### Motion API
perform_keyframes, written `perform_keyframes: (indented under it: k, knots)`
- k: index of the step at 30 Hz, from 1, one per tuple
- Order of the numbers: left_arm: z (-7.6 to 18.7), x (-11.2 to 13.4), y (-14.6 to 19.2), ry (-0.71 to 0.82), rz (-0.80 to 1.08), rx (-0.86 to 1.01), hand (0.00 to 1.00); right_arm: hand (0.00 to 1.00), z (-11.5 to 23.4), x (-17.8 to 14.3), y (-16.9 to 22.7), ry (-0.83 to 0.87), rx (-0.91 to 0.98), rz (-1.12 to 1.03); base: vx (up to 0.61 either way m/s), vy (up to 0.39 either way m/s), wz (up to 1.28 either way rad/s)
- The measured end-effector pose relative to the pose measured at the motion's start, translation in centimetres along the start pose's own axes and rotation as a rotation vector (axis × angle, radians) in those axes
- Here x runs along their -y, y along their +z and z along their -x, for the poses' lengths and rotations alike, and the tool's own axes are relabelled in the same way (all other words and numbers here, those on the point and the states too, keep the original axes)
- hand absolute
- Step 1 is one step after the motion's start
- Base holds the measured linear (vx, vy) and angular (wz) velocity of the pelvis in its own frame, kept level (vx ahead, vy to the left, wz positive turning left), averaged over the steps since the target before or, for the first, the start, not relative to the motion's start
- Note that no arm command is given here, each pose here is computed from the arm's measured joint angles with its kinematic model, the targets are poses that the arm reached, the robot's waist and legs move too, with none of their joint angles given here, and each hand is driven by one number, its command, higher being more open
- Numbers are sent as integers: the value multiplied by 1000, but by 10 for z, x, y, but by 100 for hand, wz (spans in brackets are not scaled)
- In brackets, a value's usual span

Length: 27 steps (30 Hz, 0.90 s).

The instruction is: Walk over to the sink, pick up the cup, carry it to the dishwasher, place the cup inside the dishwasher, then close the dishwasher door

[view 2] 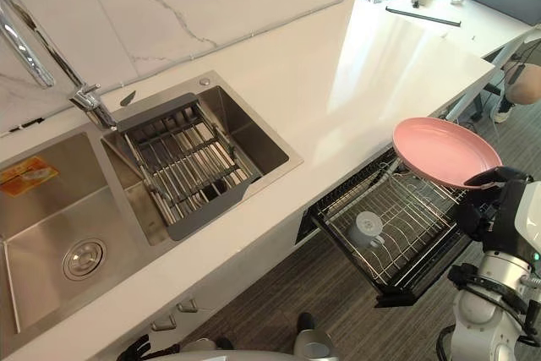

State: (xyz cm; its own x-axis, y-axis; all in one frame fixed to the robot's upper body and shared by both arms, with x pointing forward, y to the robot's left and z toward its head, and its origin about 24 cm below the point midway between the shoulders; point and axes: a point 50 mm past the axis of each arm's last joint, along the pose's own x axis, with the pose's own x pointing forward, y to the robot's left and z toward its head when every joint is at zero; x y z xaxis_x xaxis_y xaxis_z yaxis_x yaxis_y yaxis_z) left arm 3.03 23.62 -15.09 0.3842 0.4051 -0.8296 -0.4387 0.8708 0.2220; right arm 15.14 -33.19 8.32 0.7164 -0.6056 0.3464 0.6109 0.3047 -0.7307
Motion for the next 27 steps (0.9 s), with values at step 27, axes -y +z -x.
perform_keyframes:
  k: [27]
  knots:
    - [-9,52,53,-169,27,185,90,30,-69,-11,-6,-107,-151,-356,-42,18,-11]
